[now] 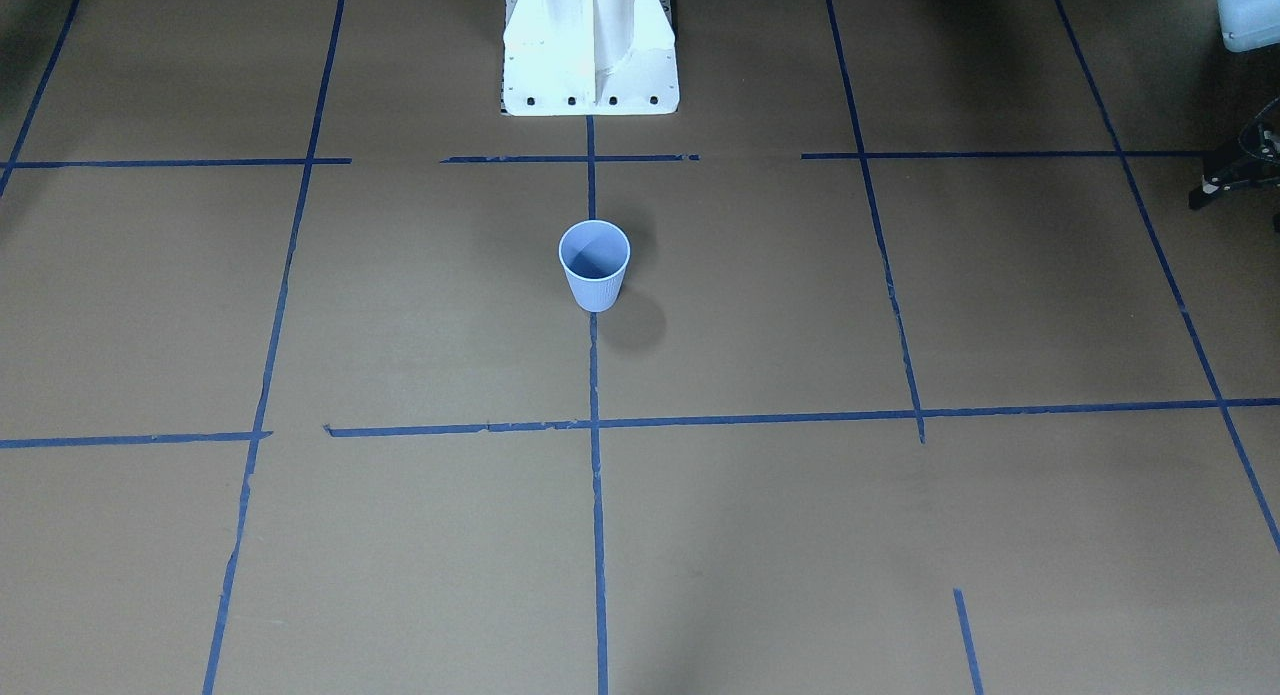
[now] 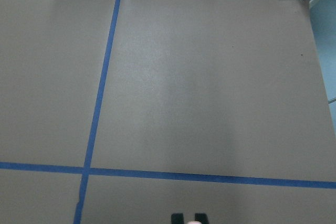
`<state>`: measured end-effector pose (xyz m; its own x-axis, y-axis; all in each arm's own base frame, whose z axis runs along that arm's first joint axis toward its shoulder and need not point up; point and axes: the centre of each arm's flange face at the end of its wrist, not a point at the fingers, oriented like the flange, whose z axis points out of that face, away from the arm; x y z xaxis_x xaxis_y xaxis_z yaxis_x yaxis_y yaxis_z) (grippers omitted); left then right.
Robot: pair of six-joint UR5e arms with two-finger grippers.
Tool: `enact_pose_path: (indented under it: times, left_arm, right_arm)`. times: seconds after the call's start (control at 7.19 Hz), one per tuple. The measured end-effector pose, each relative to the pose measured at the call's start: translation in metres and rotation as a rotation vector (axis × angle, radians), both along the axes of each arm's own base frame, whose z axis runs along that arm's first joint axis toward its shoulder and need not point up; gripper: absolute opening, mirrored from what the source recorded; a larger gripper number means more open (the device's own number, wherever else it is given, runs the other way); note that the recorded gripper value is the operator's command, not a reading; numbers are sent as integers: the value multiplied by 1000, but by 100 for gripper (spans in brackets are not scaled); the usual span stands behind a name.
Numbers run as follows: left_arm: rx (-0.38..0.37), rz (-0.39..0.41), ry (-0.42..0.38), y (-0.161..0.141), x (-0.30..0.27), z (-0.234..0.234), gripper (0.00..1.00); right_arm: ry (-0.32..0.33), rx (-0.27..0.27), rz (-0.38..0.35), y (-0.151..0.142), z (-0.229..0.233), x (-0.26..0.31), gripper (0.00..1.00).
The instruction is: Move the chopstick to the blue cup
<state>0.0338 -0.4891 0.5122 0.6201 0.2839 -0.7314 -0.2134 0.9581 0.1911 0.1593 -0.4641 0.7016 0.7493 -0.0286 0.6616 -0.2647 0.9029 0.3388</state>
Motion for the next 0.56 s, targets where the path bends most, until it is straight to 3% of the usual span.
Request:
enact_pose_path:
  times: [0.28, 0.56]
  left_arm:
    - [-1, 1, 0, 0, 0, 1, 100]
    - [-2, 1, -1, 0, 0, 1, 100]
  right_arm:
    - [-11, 14, -9, 8, -32, 25, 0]
    - [5, -18, -59, 10, -73, 45, 0]
